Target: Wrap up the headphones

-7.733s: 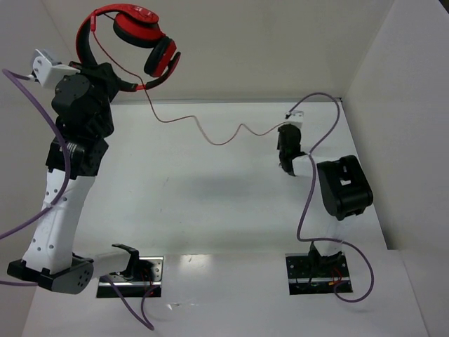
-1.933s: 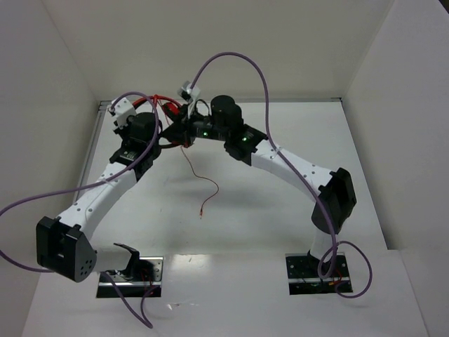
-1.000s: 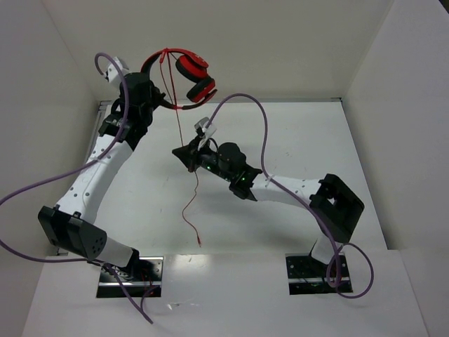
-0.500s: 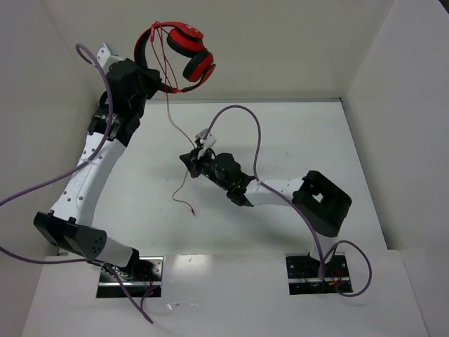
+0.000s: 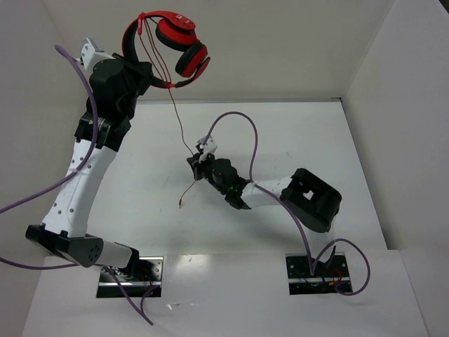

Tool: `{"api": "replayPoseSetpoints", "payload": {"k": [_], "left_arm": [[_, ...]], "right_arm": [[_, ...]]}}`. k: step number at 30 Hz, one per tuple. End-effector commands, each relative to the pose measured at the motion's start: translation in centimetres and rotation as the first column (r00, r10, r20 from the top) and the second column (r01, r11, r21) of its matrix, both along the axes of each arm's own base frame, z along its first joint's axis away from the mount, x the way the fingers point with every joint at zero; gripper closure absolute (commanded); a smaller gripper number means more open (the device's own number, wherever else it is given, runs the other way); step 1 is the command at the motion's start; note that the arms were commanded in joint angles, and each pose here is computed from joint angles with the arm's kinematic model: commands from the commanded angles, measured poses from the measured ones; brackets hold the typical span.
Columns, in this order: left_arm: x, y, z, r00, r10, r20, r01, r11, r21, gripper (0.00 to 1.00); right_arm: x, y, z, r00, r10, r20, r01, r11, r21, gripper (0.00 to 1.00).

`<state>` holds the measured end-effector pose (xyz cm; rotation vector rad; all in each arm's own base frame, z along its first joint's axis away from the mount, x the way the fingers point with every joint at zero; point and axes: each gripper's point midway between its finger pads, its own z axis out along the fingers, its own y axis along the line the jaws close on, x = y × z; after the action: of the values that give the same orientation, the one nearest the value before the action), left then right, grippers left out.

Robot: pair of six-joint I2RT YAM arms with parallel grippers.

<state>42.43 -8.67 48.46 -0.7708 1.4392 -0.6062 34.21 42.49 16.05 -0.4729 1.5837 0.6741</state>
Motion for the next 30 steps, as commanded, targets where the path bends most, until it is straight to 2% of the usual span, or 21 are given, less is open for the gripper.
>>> {"api": "replayPoseSetpoints", "payload": {"k": [1, 5, 11, 15, 17, 19, 20, 21, 23, 24, 27, 29, 30], "left_arm": [[-4.2, 1.8, 9.0, 0.967, 0.036, 0.253, -0.014, 0.996, -0.089, 1.00], [-6.2, 2.4, 11.0, 0.953, 0.030, 0.301, -0.015, 0.999, -0.051, 1.00], [-9.9, 2.9, 9.6, 0.970, -0.016, 0.245, 0.003, 0.999, 0.054, 1.00], [-11.7, 2.2, 5.1, 0.988, -0.092, 0.123, 0.077, 0.990, 0.120, 1.00], [-11.8, 1.8, 0.9, 0.993, -0.120, 0.015, 0.117, 0.983, 0.141, 1.00], [-12.0, 0.1, -1.8, 0.976, -0.212, -0.046, 0.216, 0.966, 0.145, 1.00], [-12.0, -0.6, -3.4, 0.964, -0.251, -0.089, 0.262, 0.954, 0.143, 1.00], [-12.4, -2.6, -4.4, 0.926, -0.361, -0.107, 0.374, 0.917, 0.143, 1.00], [-12.1, -4.2, -8.4, 0.878, -0.437, -0.198, 0.466, 0.873, 0.141, 1.00], [-12.9, -5.6, -9.5, 0.827, -0.518, -0.220, 0.552, 0.823, 0.136, 1.00], [-12.9, -6.9, -14.6, 0.722, -0.587, -0.367, 0.669, 0.728, 0.150, 1.00], [-12.9, -6.5, -16.7, 0.702, -0.568, -0.429, 0.682, 0.710, 0.176, 1.00], [-13.0, -6.2, -19.1, 0.678, -0.551, -0.487, 0.691, 0.703, 0.167, 1.00]], "right_arm": [[2.1, -2.3, -0.5, 0.992, -0.124, 0.029, 0.123, 0.992, 0.036, 0.99], [4.7, -6.0, -2.0, 0.973, -0.231, 0.011, 0.231, 0.973, 0.002, 0.99], [9.1, -11.5, -0.2, 0.931, -0.364, 0.022, 0.364, 0.931, 0.024, 0.99], [12.1, -13.5, 3.3, 0.926, -0.367, 0.089, 0.364, 0.930, 0.048, 0.99], [13.6, -14.1, 5.4, 0.923, -0.360, 0.131, 0.357, 0.933, 0.050, 0.99], [14.7, -14.4, 7.0, 0.927, -0.340, 0.161, 0.337, 0.940, 0.048, 0.99], [15.4, -14.2, 8.1, 0.927, -0.329, 0.180, 0.326, 0.944, 0.047, 0.99], [15.7, -13.8, 8.4, 0.930, -0.312, 0.192, 0.311, 0.950, 0.037, 0.99], [16.3, -13.4, 10.6, 0.930, -0.284, 0.233, 0.285, 0.958, 0.031, 0.99], [16.5, -13.0, 10.7, 0.933, -0.264, 0.244, 0.269, 0.963, 0.013, 0.99], [17.0, -12.1, 12.7, 0.931, -0.221, 0.291, 0.238, 0.971, -0.024, 0.99], [17.2, -11.7, 14.5, 0.923, -0.210, 0.322, 0.226, 0.974, -0.014, 0.99], [17.2, -11.7, 14.3, 0.926, -0.208, 0.316, 0.226, 0.974, -0.020, 0.99]]}}
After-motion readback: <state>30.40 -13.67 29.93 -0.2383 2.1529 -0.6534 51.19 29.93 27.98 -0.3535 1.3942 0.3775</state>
